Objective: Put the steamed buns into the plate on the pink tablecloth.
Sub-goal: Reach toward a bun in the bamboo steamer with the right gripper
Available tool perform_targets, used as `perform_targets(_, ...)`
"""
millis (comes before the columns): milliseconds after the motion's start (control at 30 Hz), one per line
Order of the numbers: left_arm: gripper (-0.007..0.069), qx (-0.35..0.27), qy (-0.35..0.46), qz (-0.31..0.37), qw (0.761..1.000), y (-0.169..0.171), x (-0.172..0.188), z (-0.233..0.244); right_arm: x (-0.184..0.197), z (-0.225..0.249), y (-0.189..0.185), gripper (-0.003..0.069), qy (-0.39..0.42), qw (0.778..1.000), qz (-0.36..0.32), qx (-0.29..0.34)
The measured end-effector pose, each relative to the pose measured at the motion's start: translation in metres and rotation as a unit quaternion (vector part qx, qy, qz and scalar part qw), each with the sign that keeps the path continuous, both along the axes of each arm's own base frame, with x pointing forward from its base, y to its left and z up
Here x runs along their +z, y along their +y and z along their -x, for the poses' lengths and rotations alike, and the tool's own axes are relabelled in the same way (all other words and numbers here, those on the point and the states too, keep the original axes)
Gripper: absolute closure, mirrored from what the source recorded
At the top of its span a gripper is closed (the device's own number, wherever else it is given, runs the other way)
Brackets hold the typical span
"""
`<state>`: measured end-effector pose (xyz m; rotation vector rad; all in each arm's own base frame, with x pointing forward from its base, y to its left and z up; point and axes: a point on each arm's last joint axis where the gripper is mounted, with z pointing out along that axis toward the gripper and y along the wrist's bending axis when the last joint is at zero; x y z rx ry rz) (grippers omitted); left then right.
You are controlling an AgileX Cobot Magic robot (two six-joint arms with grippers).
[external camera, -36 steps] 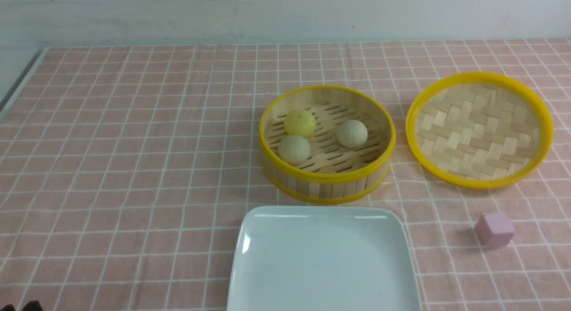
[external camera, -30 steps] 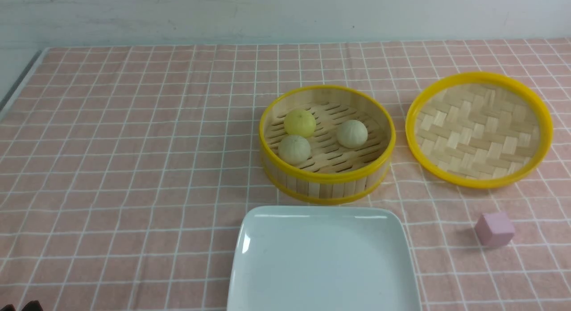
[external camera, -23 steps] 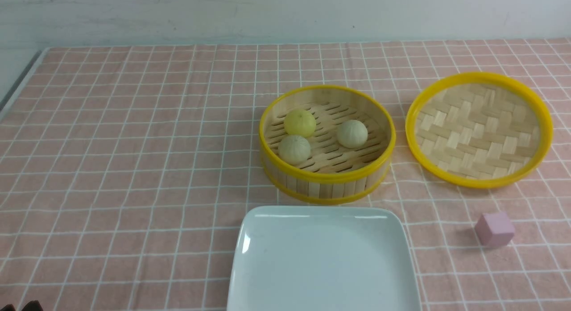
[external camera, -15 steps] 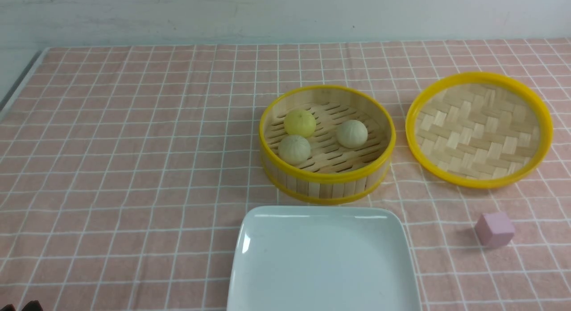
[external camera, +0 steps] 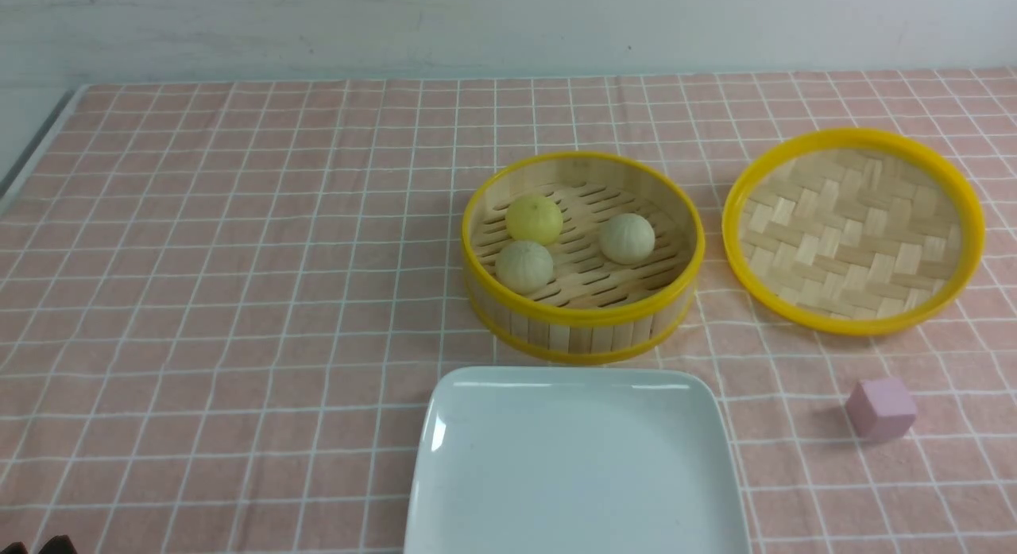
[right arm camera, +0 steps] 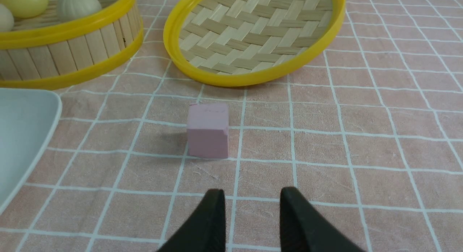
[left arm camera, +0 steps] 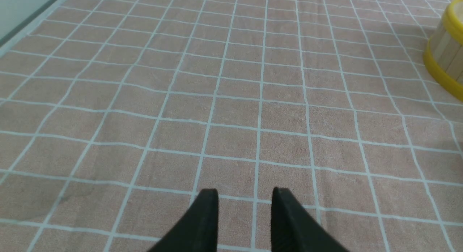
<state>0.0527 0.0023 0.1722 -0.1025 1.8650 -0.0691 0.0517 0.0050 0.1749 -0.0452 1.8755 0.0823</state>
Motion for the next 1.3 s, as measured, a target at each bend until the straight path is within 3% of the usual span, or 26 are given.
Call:
perform_targets(167,0.0385,0.001,0.0,0.01,1.0,0.0,0.0,0.0,0.0,0.0,0.0,0.042,0.0,1.0,0.0,0.0)
perform_targets(233,0.0385,0.007,0.001,0.076,0.997,-0.003,0.0,0.0,0.0,0.0,0.001,0.042,0.0,1.0,-0.02,-0.001)
perform_targets(300,0.0385,0.02,0.006,0.212,0.977,-0.008,0.0,0.0,0.001,0.0,0.004,0.042,0.006,0.993,-0.116,-0.01)
perform_targets(367,0.0385,0.035,0.019,0.361,0.932,-0.013,0.001,0.001,0.001,0.001,0.011,0.042,0.025,0.962,-0.27,-0.023)
perform_targets(400,0.0385,0.04,0.024,0.402,0.915,-0.015,0.001,0.001,0.002,0.001,0.013,0.042,0.034,0.943,-0.331,-0.026)
perform_targets(433,0.0385,0.043,0.025,0.415,0.909,-0.015,0.002,0.001,0.002,0.001,0.014,0.042,0.037,0.936,-0.348,-0.029)
perform_targets(467,0.0385,0.049,0.033,0.471,0.88,-0.017,0.002,0.001,0.003,0.001,0.017,0.042,0.054,0.898,-0.436,-0.034)
perform_targets(533,0.0385,0.053,0.037,0.501,0.863,-0.018,0.002,0.001,0.003,0.002,0.02,0.042,0.066,0.869,-0.489,-0.036)
perform_targets(633,0.0385,0.056,0.038,0.513,0.856,-0.019,0.003,0.001,0.005,0.002,0.022,0.042,0.073,0.84,-0.536,-0.037)
perform_targets(833,0.0385,0.055,0.028,0.533,0.844,-0.019,0.005,0.0,0.008,0.002,0.024,0.0422,0.073,0.818,-0.57,-0.031)
perform_targets(967,0.0393,0.023,-0.002,0.508,0.861,-0.02,0.029,0.003,0.029,0.003,0.021,0.0487,0.024,0.833,-0.553,-0.01)
perform_targets(1000,0.0418,-0.003,-0.032,0.48,0.877,-0.02,0.052,0.007,0.049,0.005,0.019,0.0533,-0.021,0.852,-0.524,0.008)
perform_targets(1067,0.0444,-0.018,-0.047,0.459,0.887,-0.02,0.066,0.011,0.062,0.005,0.018,0.0572,-0.047,0.866,-0.497,0.016)
perform_targets(1133,0.0525,-0.037,-0.049,0.412,0.909,-0.022,0.09,0.014,0.087,0.003,0.017,0.0649,-0.075,0.899,-0.43,0.027)
perform_targets(1200,0.0592,-0.04,-0.008,0.367,0.929,-0.024,0.102,0.008,0.104,-0.006,0.019,0.0669,-0.059,0.925,-0.375,0.036)
perform_targets(1300,0.0622,-0.044,0.086,0.303,0.948,-0.028,0.108,-0.01,0.118,-0.029,0.028,0.0669,0.032,0.949,-0.309,0.058)
